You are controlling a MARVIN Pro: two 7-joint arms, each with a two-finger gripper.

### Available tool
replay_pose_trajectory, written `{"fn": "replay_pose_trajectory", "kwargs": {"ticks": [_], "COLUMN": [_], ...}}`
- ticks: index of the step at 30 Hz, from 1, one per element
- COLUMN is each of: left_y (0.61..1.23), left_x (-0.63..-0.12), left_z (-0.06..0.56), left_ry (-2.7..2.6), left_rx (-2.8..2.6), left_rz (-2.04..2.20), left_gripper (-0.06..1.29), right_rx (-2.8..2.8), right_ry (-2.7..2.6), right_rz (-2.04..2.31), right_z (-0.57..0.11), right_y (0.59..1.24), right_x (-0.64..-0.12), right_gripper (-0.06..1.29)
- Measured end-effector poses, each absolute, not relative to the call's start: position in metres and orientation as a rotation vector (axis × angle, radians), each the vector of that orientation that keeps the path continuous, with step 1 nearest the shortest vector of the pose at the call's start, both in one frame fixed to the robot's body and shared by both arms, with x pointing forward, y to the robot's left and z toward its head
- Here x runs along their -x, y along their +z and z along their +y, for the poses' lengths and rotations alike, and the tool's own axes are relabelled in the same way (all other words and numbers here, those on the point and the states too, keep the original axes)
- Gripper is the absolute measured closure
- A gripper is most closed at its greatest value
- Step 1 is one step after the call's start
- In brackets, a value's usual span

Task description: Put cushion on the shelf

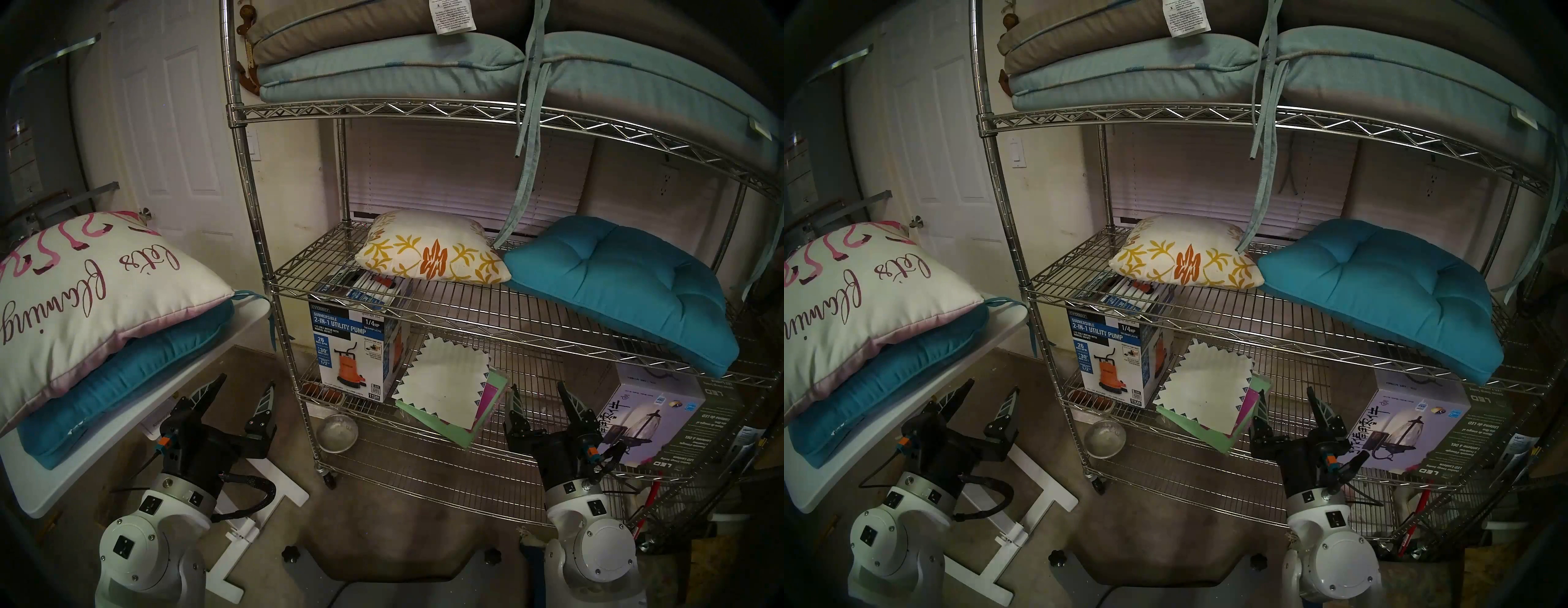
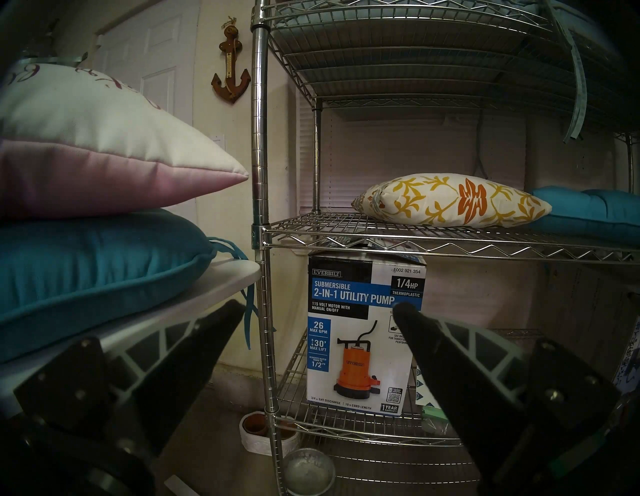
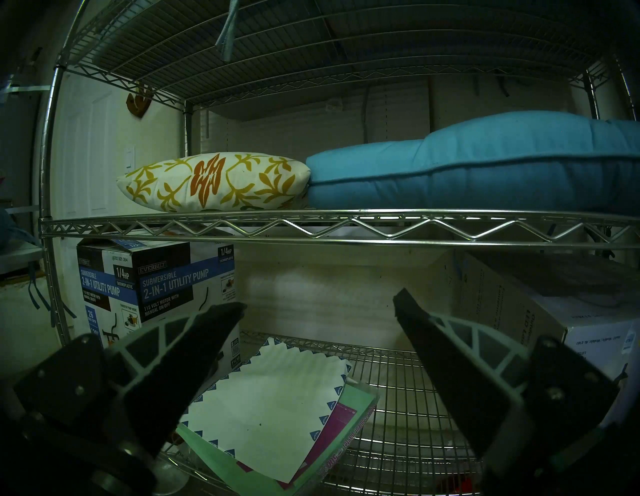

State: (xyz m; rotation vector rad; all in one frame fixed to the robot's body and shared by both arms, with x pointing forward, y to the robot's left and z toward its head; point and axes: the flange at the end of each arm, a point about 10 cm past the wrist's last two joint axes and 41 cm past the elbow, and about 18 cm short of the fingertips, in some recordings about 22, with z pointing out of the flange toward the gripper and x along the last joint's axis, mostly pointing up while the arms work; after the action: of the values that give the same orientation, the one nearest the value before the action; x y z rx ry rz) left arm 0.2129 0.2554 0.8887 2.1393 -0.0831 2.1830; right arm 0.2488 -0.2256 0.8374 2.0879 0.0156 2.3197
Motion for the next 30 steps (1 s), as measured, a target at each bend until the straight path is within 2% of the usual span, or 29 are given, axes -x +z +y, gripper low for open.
{"fn": "replay_pose_trajectory", "kwargs": {"ticks": [30], "left_y": [0.889], "left_x": [-0.213], "left_z": [0.255], "left_ry": [2.183], "left_rx": [-2.140], "left_rz": [-0.082], "left_gripper": [0.02], "right_rx": [-2.171], "right_ry": [2.408], "right_rz": [0.006], "right_z": [-0.221], "right_y": [0.860], "right_x": [-0.240], "right_gripper": [-0.03]}}
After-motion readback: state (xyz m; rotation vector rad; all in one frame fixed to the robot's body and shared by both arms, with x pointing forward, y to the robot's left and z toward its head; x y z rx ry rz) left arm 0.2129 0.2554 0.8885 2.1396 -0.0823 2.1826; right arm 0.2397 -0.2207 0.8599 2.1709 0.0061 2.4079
